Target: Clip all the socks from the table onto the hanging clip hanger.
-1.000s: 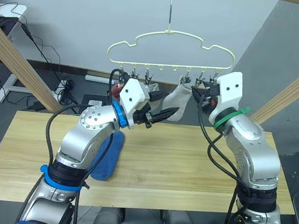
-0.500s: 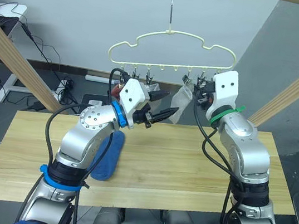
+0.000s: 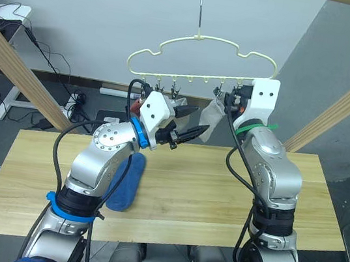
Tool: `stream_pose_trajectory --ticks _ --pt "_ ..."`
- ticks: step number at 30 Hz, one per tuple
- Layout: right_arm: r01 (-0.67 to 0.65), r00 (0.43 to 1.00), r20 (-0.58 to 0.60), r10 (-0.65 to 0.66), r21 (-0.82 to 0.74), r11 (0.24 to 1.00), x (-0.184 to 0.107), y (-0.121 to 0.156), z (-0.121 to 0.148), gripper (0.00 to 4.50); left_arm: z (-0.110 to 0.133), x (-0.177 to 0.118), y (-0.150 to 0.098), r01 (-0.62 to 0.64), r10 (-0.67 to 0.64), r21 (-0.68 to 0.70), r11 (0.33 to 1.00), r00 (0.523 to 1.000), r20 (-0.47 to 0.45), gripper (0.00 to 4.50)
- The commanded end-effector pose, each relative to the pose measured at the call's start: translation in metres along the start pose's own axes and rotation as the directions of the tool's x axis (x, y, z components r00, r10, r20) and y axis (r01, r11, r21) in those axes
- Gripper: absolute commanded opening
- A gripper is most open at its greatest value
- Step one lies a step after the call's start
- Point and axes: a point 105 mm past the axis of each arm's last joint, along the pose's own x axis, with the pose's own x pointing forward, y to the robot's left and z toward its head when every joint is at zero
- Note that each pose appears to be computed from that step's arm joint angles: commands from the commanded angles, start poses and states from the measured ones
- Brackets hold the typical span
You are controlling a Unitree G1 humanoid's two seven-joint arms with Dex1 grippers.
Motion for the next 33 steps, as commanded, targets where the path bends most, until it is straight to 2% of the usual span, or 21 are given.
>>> stream_pose_trajectory --ticks 1,8,19,33 --pt "0.022 0.995 0.094 -0.025 0.033 0.999 -0.005 0.005 0.027 1.88 0.01 0.001 -0.001 0.009 -0.01 0.032 0.999 1.0 0.024 2.81" --pt "0.042 0.993 0.105 -0.047 0.043 0.998 -0.007 0.011 0.029 1.88 0.01 0.001 -0.002 0.011 -0.012 0.028 1.0 1.0 0.022 2.81" --pt "0.087 0.992 0.091 -0.089 0.022 0.996 -0.01 0.005 0.022 1.88 0.008 0.002 -0.002 0.012 -0.012 0.022 1.0 1.0 0.018 2.81" --pt "-0.015 0.998 0.056 0.014 0.009 1.0 -0.006 0.023 0.015 1.88 0.006 0.001 -0.001 0.008 -0.008 0.022 1.0 1.0 0.013 2.81"
